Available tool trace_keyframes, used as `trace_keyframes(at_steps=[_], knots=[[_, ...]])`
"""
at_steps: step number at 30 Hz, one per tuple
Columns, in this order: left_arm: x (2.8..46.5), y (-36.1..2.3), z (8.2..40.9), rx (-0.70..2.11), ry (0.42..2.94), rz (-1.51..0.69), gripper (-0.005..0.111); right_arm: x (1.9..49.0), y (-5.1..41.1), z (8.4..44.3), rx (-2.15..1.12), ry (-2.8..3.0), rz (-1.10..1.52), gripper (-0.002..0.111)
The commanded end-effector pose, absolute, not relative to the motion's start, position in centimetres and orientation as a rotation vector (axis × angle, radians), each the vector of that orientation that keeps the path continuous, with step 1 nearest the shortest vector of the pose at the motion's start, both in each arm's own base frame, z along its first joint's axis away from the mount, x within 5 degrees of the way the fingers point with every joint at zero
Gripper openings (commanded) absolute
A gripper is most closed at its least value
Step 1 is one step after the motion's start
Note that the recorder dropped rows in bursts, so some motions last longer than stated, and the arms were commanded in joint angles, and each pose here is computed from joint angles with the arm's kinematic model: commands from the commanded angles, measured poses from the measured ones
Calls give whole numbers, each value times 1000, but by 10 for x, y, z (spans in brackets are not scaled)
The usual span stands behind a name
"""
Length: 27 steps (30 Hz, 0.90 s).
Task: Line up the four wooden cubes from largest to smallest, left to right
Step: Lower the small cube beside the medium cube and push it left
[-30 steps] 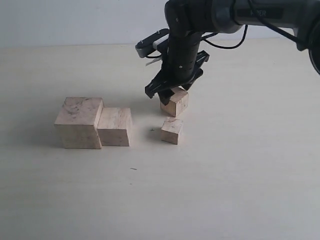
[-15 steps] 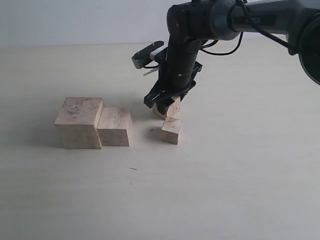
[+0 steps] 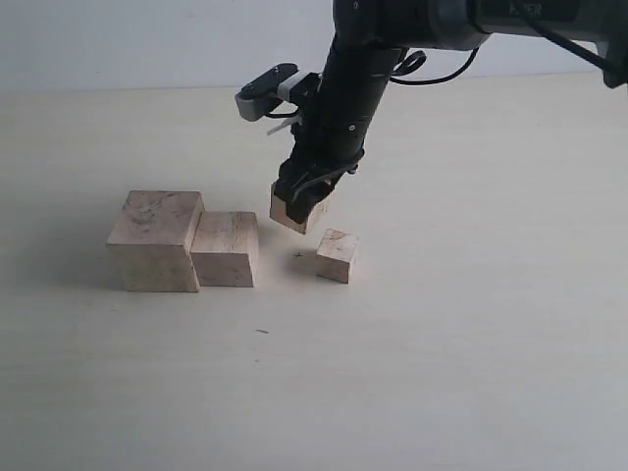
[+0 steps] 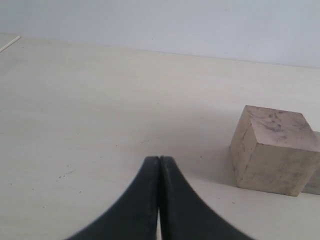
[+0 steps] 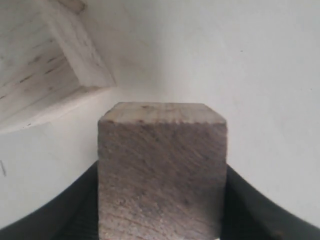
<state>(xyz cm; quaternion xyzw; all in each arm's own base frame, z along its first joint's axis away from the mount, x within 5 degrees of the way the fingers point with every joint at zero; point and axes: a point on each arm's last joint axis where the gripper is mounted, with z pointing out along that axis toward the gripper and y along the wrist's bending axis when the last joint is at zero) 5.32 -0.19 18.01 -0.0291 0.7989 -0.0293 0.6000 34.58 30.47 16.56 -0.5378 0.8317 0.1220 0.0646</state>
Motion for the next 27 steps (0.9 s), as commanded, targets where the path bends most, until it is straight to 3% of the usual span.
trace_keyframes(at_steps=[1, 13, 27], knots=[[53, -2, 181, -68, 1836, -77, 0, 338, 303, 159, -1861, 2429, 438, 0], [53, -2, 181, -68, 1836, -77, 0, 333, 303, 149, -2326, 1981, 488, 0], [53, -2, 181, -68, 1836, -77, 0, 338, 310, 135, -2255, 1977, 516, 0]])
